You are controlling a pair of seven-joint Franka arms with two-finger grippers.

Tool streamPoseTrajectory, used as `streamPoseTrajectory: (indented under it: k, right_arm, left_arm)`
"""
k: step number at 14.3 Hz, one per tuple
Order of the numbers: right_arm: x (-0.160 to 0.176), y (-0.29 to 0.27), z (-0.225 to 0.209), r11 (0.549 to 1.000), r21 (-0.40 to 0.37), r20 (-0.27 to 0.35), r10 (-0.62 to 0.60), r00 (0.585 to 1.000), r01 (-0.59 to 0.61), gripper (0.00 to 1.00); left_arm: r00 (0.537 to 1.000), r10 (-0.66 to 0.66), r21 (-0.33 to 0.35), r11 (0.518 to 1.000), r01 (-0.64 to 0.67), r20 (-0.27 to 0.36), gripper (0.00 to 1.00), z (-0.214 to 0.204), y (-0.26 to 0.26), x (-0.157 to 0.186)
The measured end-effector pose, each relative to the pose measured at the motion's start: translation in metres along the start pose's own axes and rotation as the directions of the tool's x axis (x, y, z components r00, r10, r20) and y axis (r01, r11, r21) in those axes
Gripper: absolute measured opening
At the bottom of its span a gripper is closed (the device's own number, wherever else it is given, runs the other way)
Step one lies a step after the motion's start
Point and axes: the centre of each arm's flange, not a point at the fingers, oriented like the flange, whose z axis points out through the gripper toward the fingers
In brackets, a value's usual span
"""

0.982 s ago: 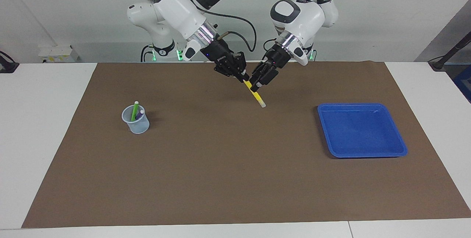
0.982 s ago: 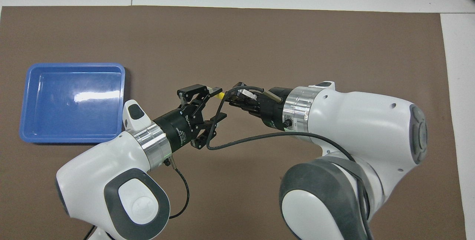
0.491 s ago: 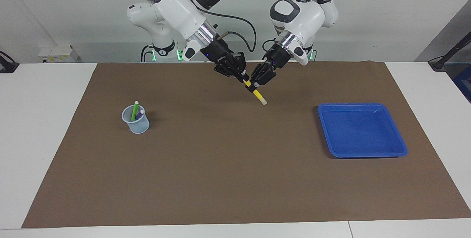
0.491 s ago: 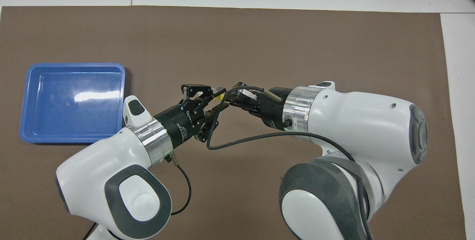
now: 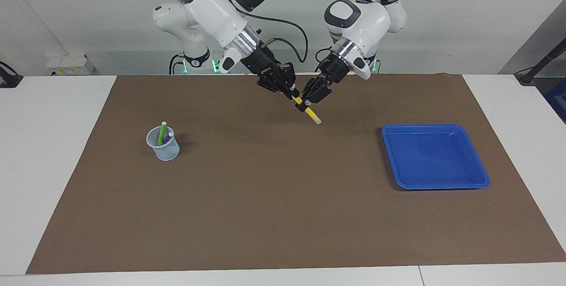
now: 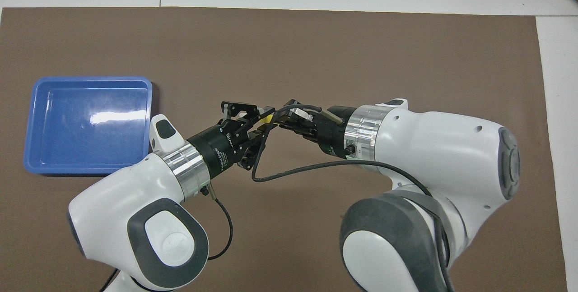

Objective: Right arm passes pens to left for tray arrangement
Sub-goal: 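Close the left gripper on the yellow pen beside the right gripper, then open the right gripper and withdraw while the left gripper pulls the pen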

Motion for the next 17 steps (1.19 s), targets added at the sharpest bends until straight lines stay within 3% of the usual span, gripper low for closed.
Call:
streamPoseTrajectory:
  k: [1,2,3,14,17]
  right_arm:
    - [0.0,0.0,0.0,1.0,0.0,0.0,0.0,1.0,0.0,0.19]
    - [-0.0008,0.001,0.001,1.0,-0.004,0.005,0.001,1.0,-0.001,0.19]
    - [-0.001,0.0003,0.0012,1.0,-0.001,0.002,0.0,1.0,0.0,0.19]
    - [-0.001,0.0004,0.0013,1.0,-0.001,0.003,0.0,1.0,0.0,0.19]
    - [0.0012,-0.0004,-0.0011,1.0,0.002,-0.001,0.002,1.0,-0.002,0.48]
  left_arm:
    - [1.0,0.0,-0.001,1.0,0.0,0.001,0.3,-0.0001,0.0004,-0.0003]
    - [1.0,-0.002,-0.01,1.0,0.002,-0.002,0.2,-0.0017,0.0035,0.0006]
    - [1.0,-0.002,-0.011,1.0,0.002,-0.001,0.19,-0.0021,0.0046,0.0011]
    - [1.0,0.005,-0.01,1.0,-0.005,-0.001,0.19,-0.002,0.0045,0.0011]
    - [0.999,0.034,-0.002,0.999,-0.034,0.003,0.19,-0.0008,0.0025,0.0]
